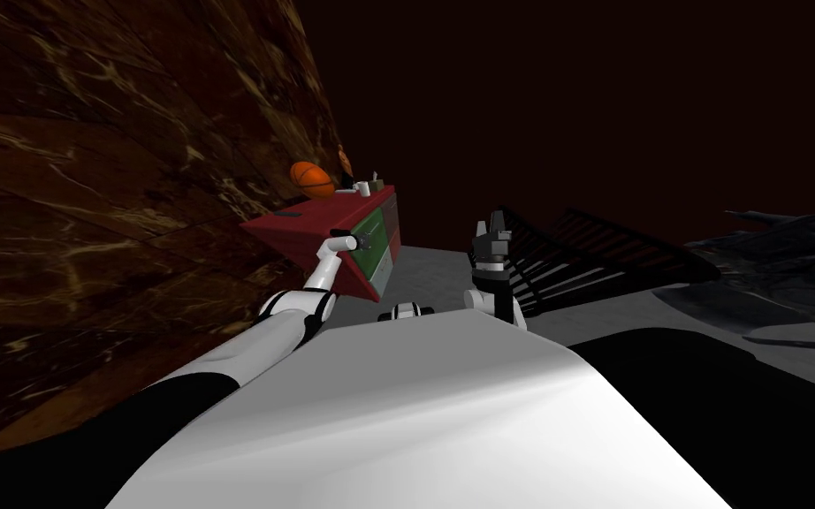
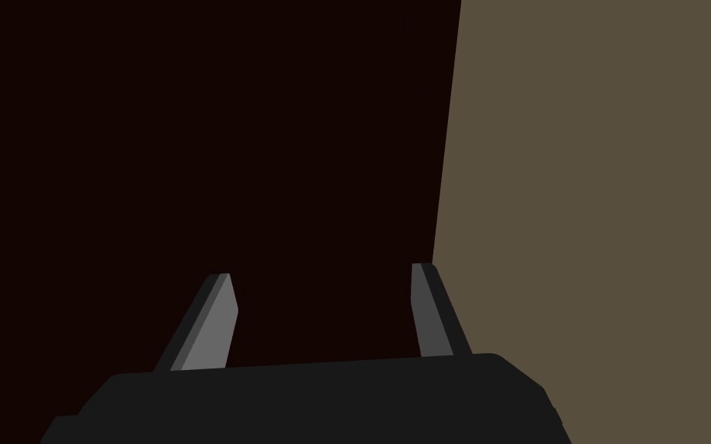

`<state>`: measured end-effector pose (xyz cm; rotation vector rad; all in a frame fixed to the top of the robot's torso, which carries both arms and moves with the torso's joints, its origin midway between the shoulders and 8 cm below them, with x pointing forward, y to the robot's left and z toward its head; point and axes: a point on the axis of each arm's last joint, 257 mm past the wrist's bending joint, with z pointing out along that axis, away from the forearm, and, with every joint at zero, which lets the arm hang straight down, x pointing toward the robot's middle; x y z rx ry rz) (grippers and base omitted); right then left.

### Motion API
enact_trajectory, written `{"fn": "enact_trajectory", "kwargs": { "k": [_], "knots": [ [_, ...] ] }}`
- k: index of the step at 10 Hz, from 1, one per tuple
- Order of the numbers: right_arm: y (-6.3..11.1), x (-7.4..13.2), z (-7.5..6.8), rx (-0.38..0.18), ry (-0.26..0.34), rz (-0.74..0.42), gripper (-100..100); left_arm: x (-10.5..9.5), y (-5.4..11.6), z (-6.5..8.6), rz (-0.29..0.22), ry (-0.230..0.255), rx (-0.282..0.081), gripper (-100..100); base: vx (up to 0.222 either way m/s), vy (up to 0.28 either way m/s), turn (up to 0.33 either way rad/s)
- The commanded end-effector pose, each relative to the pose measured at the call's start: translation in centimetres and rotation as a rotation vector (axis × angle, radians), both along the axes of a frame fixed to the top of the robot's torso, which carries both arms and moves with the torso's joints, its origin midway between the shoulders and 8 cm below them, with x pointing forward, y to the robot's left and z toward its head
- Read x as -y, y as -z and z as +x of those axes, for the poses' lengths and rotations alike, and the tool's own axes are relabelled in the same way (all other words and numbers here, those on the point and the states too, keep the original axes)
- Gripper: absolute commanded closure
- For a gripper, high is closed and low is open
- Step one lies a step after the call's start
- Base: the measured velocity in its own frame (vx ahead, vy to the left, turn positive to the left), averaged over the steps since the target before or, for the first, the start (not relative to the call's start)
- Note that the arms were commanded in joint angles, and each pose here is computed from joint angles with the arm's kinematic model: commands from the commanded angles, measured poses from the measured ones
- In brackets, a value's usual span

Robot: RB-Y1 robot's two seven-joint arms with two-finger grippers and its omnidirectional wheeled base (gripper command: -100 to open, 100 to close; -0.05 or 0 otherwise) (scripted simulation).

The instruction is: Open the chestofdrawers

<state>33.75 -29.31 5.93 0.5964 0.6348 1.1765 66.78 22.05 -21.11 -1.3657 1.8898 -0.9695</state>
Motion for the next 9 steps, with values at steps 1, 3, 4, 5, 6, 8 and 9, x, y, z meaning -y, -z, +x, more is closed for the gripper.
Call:
{"fn": "enact_trajectory", "kwargs": {
  "k": [1, 3, 4, 5, 6, 8, 9],
  "knots": [
    [0.0, 0.0, 0.0, 0.0, 0.0, 0.0, 0, -0.6, -0.2, 0.3, 0.01, 0.0, -0.058, -100, 0.032, -0.016, -0.004],
    [0.0, 0.0, 0.0, 0.0, 0.0, 0.0, 0, -1.2, -0.1, 0.3, 0.016, -0.006, -0.099, -100, 0.043, -0.021, -0.005],
    [0.0, 0.0, 0.0, 0.0, 0.0, 0.0, 0, -1.6, -0.3, 0.4, 0.019, -0.008, -0.13, -100, 0.029, -0.01, -0.006],
    [0.0, 0.0, 0.0, 0.0, 0.0, 0.0, 0, -2.0, -0.6, 0.4, 0.022, -0.01, -0.156, -100, 0.033, -0.017, -0.008],
    [0.0, 0.0, 0.0, 0.0, 0.0, 0.0, 0, -2.2, -1.1, 0.4, 0.024, -0.011, -0.177, -100, 0.041, -0.016, -0.004],
    [0.0, 0.0, 0.0, 0.0, 0.0, 0.0, 0, -2.6, -1.1, 0.3, 0.024, -0.015, -0.204, -100, 0.031, -0.009, -0.002],
    [0.0, 0.0, 0.0, 0.0, 0.0, 0.0, 0, -2.8, -1.4, 0.2, 0.024, -0.016, -0.222, -100, 0.022, -0.015, -0.007]
  ]
}}
